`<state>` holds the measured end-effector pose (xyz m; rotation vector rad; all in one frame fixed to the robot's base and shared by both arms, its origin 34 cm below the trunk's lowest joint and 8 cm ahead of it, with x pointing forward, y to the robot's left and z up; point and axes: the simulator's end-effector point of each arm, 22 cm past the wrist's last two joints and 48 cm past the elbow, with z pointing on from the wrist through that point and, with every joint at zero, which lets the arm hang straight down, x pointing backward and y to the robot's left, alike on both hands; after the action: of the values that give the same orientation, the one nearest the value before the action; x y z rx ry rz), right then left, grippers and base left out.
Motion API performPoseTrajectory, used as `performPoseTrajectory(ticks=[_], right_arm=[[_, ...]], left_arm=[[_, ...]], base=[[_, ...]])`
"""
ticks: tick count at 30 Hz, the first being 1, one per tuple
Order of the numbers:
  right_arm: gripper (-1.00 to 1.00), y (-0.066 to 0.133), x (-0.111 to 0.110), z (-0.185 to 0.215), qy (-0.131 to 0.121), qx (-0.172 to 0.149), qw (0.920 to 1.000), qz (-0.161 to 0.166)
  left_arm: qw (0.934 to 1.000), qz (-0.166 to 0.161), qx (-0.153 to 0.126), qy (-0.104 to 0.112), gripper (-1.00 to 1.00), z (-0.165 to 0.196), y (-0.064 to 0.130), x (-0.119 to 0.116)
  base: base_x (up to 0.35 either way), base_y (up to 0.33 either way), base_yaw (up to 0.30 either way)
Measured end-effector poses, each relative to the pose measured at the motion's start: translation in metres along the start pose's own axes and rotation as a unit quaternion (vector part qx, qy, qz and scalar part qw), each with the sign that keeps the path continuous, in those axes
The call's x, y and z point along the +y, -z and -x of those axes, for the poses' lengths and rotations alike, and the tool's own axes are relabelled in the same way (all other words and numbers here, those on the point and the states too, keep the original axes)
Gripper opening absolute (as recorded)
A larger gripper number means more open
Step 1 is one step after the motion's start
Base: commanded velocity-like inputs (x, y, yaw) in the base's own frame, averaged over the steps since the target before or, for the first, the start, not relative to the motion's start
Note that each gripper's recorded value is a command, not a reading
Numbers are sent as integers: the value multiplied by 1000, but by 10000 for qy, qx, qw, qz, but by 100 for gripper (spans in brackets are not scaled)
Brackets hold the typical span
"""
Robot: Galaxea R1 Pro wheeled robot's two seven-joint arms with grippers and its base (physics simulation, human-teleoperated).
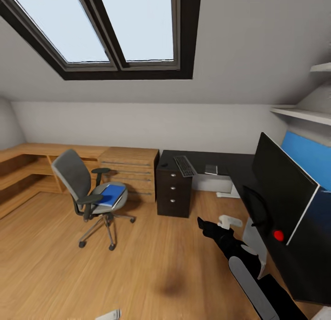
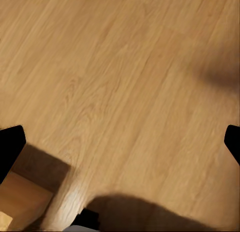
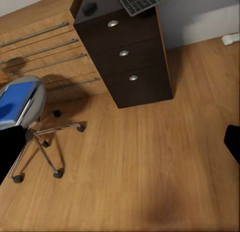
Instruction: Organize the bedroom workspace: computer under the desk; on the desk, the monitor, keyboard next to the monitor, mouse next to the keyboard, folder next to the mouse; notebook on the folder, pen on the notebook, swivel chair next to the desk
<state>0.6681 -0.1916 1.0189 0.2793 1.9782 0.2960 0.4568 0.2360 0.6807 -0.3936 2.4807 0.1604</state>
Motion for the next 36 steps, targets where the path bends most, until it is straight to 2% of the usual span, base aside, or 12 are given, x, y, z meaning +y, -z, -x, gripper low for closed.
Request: performPoseTrajectory(ticks=[11,19,25,36], right_arm=[[100,5,2,8,9,-83,10000,14],[100,7,1,11,11,-119,9999,1],[100,7,-1,13,8,-138,9999,-12],[100,9,-3,18,-9,-197,9998,-36]], left_arm=[[9998,117,124,-80,100,-14,0,11],[9998,123,103,-81,100,-13,0,12],[9999,117,77,-77,100,-11,1,11],[9999,103,30,-76,100,-8,2,10]], base=[[-269,-213,0],[-52,-325,-23],[-5,-166,-176],[0,-16,-233]])
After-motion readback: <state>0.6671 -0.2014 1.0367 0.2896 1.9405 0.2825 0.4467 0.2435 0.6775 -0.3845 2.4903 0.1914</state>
